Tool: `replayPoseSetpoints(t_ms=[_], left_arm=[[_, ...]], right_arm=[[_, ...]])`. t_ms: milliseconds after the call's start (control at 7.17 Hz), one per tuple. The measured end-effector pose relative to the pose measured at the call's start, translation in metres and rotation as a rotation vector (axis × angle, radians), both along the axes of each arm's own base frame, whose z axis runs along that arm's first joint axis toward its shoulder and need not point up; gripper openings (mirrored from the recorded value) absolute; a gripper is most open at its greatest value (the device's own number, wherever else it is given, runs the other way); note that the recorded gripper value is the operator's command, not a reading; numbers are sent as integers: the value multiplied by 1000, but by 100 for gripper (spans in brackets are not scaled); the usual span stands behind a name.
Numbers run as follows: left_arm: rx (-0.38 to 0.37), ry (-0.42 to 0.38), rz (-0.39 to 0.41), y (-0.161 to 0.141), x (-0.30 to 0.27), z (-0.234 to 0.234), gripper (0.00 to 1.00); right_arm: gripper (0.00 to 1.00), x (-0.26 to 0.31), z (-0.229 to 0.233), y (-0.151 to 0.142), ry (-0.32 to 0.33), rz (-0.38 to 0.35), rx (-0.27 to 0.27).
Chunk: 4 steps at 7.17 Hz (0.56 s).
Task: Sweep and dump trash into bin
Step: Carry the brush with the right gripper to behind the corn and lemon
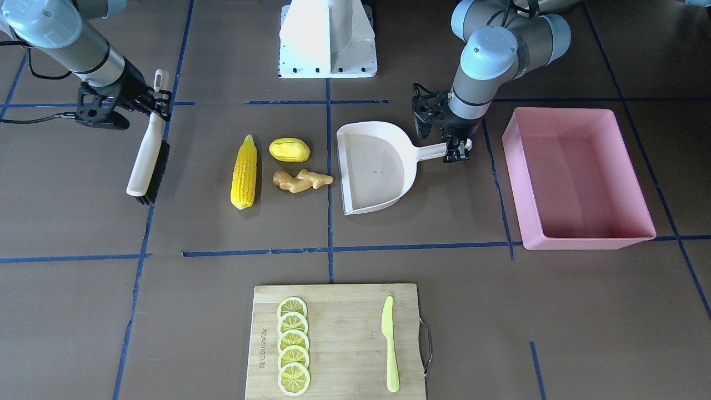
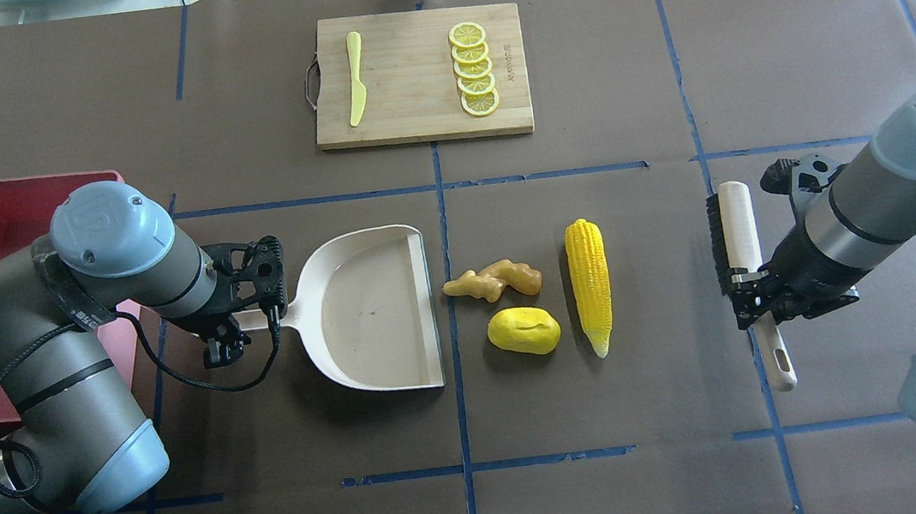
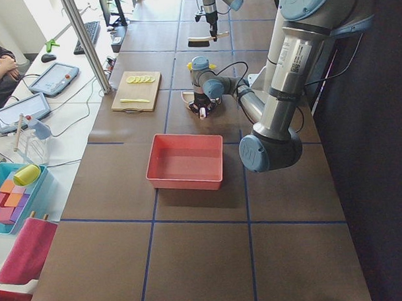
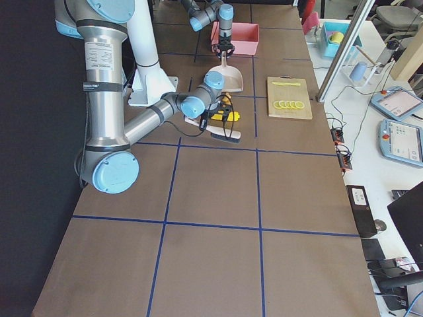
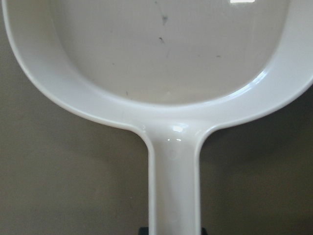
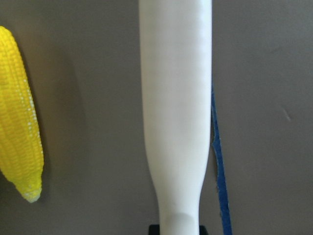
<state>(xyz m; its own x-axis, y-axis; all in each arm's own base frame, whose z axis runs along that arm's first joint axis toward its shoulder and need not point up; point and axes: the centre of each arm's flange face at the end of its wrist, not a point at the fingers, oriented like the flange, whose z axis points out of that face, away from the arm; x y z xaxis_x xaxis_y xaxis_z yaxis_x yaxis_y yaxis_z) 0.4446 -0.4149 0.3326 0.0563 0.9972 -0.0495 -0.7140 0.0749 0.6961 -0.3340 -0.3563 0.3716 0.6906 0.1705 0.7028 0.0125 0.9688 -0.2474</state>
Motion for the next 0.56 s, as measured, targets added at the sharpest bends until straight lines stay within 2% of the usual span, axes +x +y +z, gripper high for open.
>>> replayPoseSetpoints(t_ms=[279,558], left_arm=[[0,0,0,0,0,0,0],[0,0,1,1,1,0,0]], right_arm=[[0,-39,-47,5,137,-36,18],[0,-69,-69,17,257,-100,79]])
